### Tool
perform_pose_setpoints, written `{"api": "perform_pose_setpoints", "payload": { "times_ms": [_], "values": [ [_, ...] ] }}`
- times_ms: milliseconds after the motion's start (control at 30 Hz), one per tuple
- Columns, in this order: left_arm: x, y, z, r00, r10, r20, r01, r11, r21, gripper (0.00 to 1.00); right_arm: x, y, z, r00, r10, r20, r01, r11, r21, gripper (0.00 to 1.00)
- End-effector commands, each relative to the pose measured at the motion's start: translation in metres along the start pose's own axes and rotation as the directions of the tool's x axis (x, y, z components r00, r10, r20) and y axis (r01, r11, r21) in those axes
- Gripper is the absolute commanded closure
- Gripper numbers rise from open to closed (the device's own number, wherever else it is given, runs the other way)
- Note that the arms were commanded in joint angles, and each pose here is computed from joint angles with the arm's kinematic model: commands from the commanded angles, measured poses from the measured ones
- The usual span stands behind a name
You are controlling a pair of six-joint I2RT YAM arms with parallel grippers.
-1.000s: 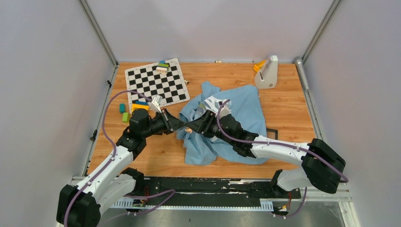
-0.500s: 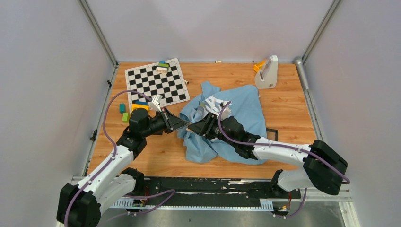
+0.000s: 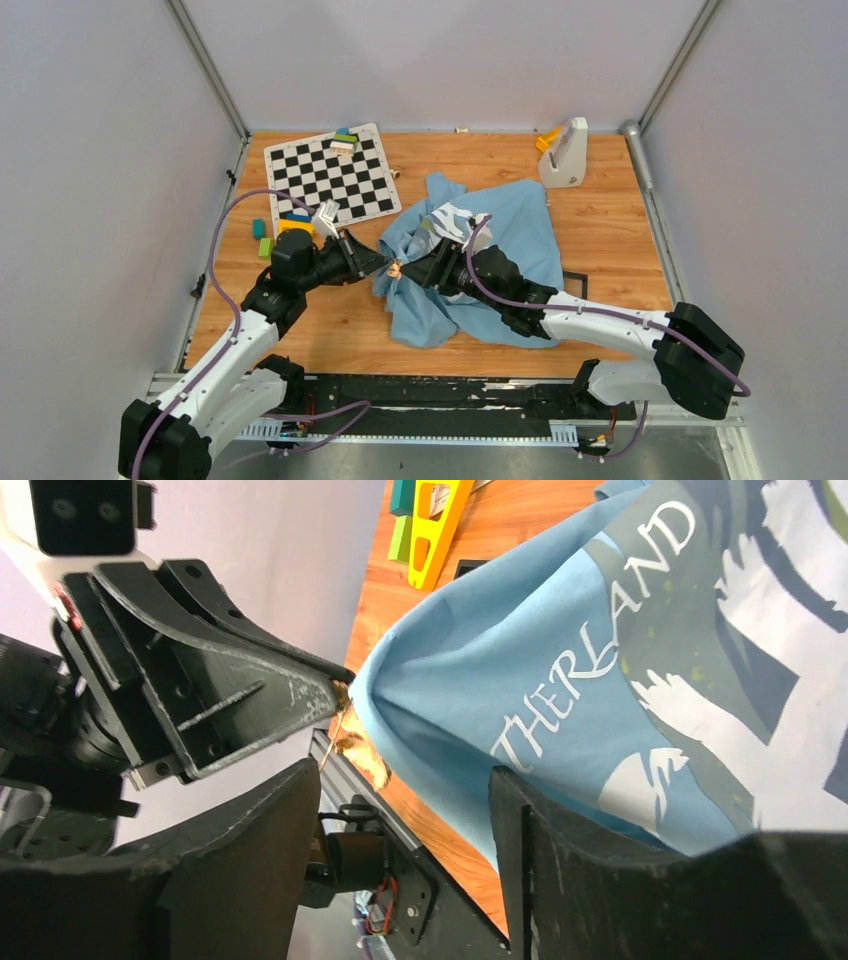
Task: Remove the brooch from the garment
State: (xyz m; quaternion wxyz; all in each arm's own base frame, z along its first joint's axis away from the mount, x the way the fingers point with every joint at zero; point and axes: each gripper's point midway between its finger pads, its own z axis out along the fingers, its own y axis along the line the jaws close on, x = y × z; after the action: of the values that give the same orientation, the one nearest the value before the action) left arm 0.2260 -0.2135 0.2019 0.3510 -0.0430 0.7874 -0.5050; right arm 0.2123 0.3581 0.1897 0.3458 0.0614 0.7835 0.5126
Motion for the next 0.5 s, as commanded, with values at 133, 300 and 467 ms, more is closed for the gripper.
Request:
{"api": "perform_pose_setpoints", "payload": {
  "times_ms": [133,300,467],
  "values": [
    [-0.028,0.006,-0.011,0.98,0.185,0.075,-0.175,0.976,-0.13,1.0,-0.003,0.006,-0.004,0.994,-0.112,-0.004,0.112,0.994,-0.013,0.38],
    [-0.034,0.011,-0.017,0.971,0.225,0.076,-0.207,0.96,-0.19,1.0,-0.005,0.008,-0.001,0.98,-0.197,-0.002,0.197,0.98,-0.021,0.43],
    [-0.039,0.016,-0.019,0.966,0.249,0.074,-0.226,0.944,-0.239,1.0,0.0,0.004,0.007,0.947,-0.32,-0.03,0.319,0.947,-0.038,0.43]
  ]
}}
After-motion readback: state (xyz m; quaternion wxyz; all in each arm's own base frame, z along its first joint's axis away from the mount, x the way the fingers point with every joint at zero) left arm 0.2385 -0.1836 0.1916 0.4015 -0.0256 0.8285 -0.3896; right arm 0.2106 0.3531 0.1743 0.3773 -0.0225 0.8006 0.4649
